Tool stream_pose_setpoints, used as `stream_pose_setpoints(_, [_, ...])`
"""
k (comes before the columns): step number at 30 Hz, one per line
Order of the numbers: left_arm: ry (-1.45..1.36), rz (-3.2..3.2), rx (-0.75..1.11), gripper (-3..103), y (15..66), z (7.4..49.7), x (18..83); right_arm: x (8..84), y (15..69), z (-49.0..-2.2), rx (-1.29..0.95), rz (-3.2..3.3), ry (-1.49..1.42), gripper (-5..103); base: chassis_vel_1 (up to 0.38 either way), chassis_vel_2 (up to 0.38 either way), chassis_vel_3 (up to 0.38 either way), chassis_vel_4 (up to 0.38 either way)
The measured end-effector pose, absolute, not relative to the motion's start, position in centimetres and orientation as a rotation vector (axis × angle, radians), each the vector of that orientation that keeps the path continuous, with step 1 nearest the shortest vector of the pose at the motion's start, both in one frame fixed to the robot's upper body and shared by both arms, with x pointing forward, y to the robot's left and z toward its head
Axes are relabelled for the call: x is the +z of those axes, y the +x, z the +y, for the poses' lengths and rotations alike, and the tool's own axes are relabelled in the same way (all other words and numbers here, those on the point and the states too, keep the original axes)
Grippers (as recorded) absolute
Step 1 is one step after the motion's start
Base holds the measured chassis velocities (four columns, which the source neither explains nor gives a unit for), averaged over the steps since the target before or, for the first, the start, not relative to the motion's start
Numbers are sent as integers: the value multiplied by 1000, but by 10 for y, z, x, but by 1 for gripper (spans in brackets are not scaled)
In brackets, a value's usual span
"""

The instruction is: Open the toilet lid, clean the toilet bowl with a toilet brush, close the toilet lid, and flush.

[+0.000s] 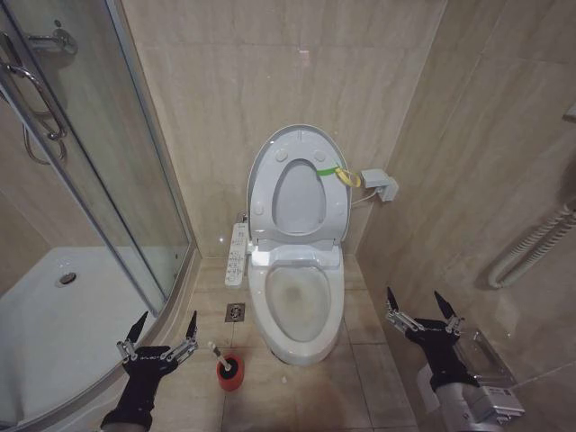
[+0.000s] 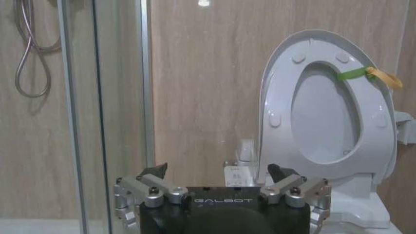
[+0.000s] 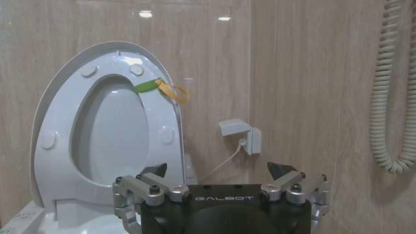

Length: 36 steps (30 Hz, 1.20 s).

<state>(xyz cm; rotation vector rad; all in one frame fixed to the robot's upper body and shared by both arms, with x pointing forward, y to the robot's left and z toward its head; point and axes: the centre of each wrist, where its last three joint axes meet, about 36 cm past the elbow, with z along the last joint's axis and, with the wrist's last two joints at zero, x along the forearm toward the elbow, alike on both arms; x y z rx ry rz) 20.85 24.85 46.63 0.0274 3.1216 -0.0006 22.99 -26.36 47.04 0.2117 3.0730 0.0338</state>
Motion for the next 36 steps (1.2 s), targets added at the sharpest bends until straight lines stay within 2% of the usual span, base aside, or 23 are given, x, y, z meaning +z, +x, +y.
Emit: stream_pose_setpoints(36, [28,3123,-1,100,209,249,466,470,230,-264,34,3073,212,100,-3,6,4,-4])
